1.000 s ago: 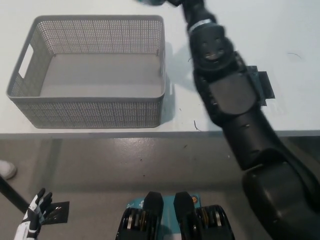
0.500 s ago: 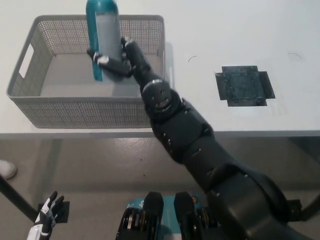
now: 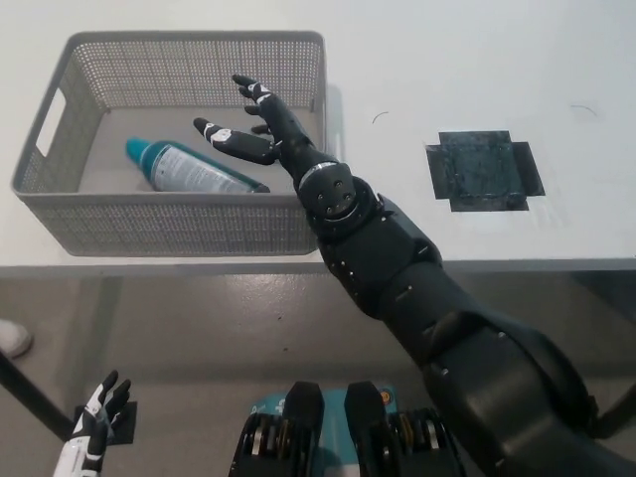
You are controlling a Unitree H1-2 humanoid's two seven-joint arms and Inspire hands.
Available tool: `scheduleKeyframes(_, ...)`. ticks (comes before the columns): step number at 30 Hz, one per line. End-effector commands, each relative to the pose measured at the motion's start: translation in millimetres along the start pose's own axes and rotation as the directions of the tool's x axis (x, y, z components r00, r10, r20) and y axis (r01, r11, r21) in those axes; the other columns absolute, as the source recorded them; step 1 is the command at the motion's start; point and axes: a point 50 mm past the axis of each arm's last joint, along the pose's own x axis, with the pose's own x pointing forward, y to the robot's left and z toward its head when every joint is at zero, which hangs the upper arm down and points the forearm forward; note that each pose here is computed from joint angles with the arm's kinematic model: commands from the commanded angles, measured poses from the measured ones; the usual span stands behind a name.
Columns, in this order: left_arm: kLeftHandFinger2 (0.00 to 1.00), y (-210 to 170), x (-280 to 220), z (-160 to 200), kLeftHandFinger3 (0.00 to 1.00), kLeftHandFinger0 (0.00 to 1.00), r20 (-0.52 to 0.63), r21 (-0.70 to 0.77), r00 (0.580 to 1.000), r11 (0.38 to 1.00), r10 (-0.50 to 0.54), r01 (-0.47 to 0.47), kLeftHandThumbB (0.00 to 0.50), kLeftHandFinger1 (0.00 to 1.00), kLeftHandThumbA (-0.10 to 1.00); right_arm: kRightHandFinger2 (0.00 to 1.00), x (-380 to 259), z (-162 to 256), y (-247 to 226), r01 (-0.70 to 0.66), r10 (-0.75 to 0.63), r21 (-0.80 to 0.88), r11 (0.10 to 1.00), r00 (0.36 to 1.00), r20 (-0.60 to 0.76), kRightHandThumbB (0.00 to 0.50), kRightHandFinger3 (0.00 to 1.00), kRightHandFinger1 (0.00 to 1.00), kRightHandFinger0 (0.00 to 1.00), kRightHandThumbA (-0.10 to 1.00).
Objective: Use the right hand to pick up an air purifying spray and put it inside a container
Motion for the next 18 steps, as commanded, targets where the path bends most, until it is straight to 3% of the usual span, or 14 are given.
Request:
scheduleKeyframes(1, 1.0, 7.2, -3.6, 5.5, 1.0, 1.0, 0.037, 0.019, 0.999, 1.0, 0.001, -0.001, 0.219, 1.0, 1.0, 1.0, 7.1, 36.6, -5.6, -0.051, 0.055, -0.034, 0.998, 0.993, 0.108, 0.5, 1.0, 1.0, 1.0, 0.55)
scheduleKeyframes(3, 1.0, 6.8, -4.6, 5.4, 1.0, 1.0, 0.037, 0.022, 0.999, 1.0, 0.002, -0.003, 0.221, 1.0, 1.0, 1.0, 7.3, 39.6, -8.8, -0.056, 0.058, -0.022, 0.998, 0.991, 0.12, 0.5, 1.0, 1.0, 0.74, 0.58)
scheduleKeyframes(6, 1.0, 6.4, -6.4, 3.7, 1.0, 1.0, 0.033, 0.023, 0.999, 1.0, -0.002, 0.001, 0.224, 1.0, 1.0, 1.0, 6.6, 44.0, -13.8, -0.044, 0.053, -0.062, 0.997, 0.987, 0.154, 0.5, 1.0, 1.0, 1.0, 0.62)
scheduleKeyframes(7, 1.0, 7.2, -6.9, 3.0, 1.0, 1.0, 0.033, 0.028, 0.999, 1.0, 0.0, -0.001, 0.22, 1.0, 1.0, 1.0, 6.5, 51.3, -18.4, -0.033, 0.044, -0.067, 0.997, 0.984, 0.173, 0.5, 1.0, 1.0, 0.99, 0.61)
scheduleKeyframes(10, 1.0, 9.4, -8.1, 2.5, 1.0, 1.0, 0.031, 0.031, 1.0, 1.0, 0.001, -0.002, 0.225, 1.0, 1.0, 1.0, 4.8, 64.9, -25.6, -0.029, 0.038, -0.046, 0.999, 0.976, 0.213, 0.5, 1.0, 1.0, 0.8, 0.66)
scheduleKeyframes(11, 1.0, 10.8, -8.3, 2.6, 1.0, 1.0, 0.03, 0.026, 1.0, 1.0, 0.002, -0.002, 0.224, 1.0, 1.0, 0.94, 4.3, 71.7, -28.5, -0.017, 0.031, -0.062, 0.998, 0.974, 0.225, 0.5, 1.0, 0.77, 0.78, 0.71)
scheduleKeyframes(12, 1.0, 12.5, -7.3, 2.9, 1.0, 1.0, 0.03, 0.03, 1.0, 1.0, -0.001, 0.0, 0.224, 1.0, 1.0, 1.0, 3.2, 81.0, -34.6, -0.017, 0.027, -0.04, 0.999, 0.967, 0.253, 0.5, 1.0, 0.8, 0.78, 0.7)
scheduleKeyframes(13, 1.0, 13.0, -6.8, 3.0, 1.0, 1.0, 0.031, 0.033, 1.0, 0.999, -0.002, 0.001, 0.224, 1.0, 1.0, 1.0, 2.4, 84.0, -37.0, -0.02, 0.027, -0.028, 0.999, 0.964, 0.263, 0.5, 1.0, 0.78, 0.77, 0.69)
scheduleKeyframes(14, 1.0, 14.3, -5.5, 3.2, 1.0, 1.0, 0.032, 0.043, 0.999, 0.999, 0.002, -0.003, 0.218, 1.0, 1.0, 1.0, -0.9, 96.2, -44.6, -0.002, 0.016, -0.046, 0.999, 0.953, 0.301, 0.5, 1.0, 1.0, 0.94, 0.72)
scheduleKeyframes(15, 1.0, 16.1, -4.3, 3.3, 1.0, 1.0, 0.032, 0.05, 0.999, 0.999, 0.003, -0.005, 0.218, 1.0, 1.0, 1.0, -3.8, 105.3, -50.3, 0.018, 0.005, -0.066, 0.998, 0.942, 0.335, 0.5, 1.0, 1.0, 1.0, 0.72)
scheduleKeyframes(16, 1.0, 17.7, -4.1, 2.8, 1.0, 1.0, 0.034, 0.049, 0.999, 0.999, -0.002, 0.001, 0.214, 1.0, 1.0, 1.0, -7.7, 118.9, -59.1, 0.04, -0.011, -0.071, 0.997, 0.928, 0.373, 0.5, 1.0, 1.0, 1.0, 0.75)
scheduleKeyframes(18, 1.0, 20.1, -5.7, 3.3, 1.0, 1.0, 0.026, 0.054, 1.0, 0.999, -0.001, 0.0, 0.233, 1.0, 1.0, 1.0, -14.9, 135.3, -67.9, 0.038, -0.015, -0.047, 0.998, 0.909, 0.415, 0.5, 1.0, 1.0, 1.0, 0.71)
